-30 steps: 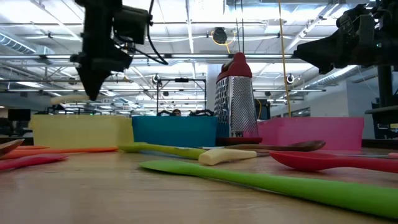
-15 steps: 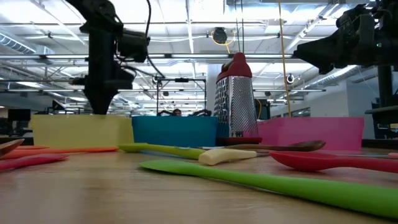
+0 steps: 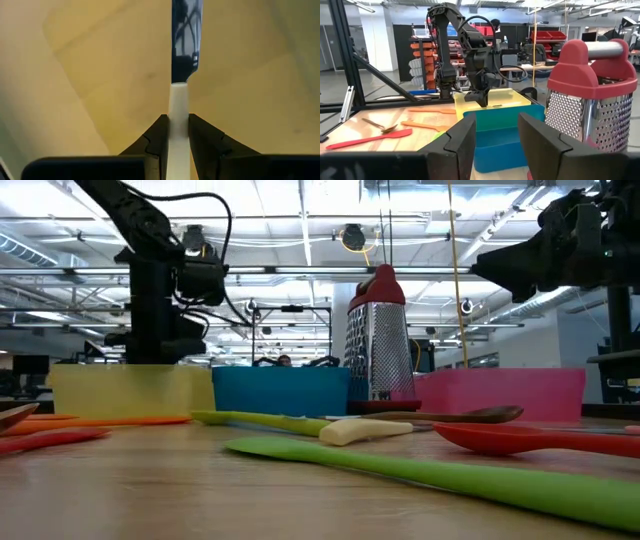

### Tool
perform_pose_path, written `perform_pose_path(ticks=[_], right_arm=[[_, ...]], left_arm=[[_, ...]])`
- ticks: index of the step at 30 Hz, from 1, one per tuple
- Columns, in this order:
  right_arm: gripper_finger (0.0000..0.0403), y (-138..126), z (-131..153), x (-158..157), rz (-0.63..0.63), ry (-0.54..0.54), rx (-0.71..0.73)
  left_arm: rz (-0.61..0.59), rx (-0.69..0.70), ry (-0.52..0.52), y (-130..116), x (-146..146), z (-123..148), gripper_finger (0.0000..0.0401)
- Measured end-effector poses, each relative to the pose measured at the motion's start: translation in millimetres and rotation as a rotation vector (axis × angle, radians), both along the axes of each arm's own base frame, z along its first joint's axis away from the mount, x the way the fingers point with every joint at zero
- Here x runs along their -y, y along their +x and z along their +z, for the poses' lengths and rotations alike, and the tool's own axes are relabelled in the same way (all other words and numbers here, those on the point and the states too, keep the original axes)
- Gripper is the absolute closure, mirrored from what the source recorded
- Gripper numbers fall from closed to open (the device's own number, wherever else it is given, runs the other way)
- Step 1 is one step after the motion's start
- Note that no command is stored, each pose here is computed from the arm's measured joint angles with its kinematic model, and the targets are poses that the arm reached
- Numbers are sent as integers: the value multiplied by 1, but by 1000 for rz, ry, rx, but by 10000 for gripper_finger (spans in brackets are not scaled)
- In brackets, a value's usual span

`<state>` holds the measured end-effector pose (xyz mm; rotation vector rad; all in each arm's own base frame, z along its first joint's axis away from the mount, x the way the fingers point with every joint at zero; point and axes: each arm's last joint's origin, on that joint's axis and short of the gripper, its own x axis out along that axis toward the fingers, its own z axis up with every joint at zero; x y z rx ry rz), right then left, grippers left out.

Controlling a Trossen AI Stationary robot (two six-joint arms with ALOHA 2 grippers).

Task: Pick & Place Kitchen Items
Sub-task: Put the left yellow table knife into the yellow bin

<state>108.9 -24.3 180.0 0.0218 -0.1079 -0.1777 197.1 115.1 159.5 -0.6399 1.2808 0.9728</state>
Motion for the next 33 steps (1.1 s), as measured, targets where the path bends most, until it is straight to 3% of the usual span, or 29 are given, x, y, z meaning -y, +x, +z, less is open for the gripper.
perform_pose_path(ticks=[8, 16, 33], right_arm=[[261, 2, -3, 1, 1, 11, -30], [261, 4, -5, 1, 1, 16, -49], [261, 4, -6, 1, 1, 18, -59]], left_arm=[[43, -15, -12, -9, -6, -5, 334], [40, -8, -94, -19, -9, -13, 334], [-21, -5, -73, -17, -10, -13, 333]])
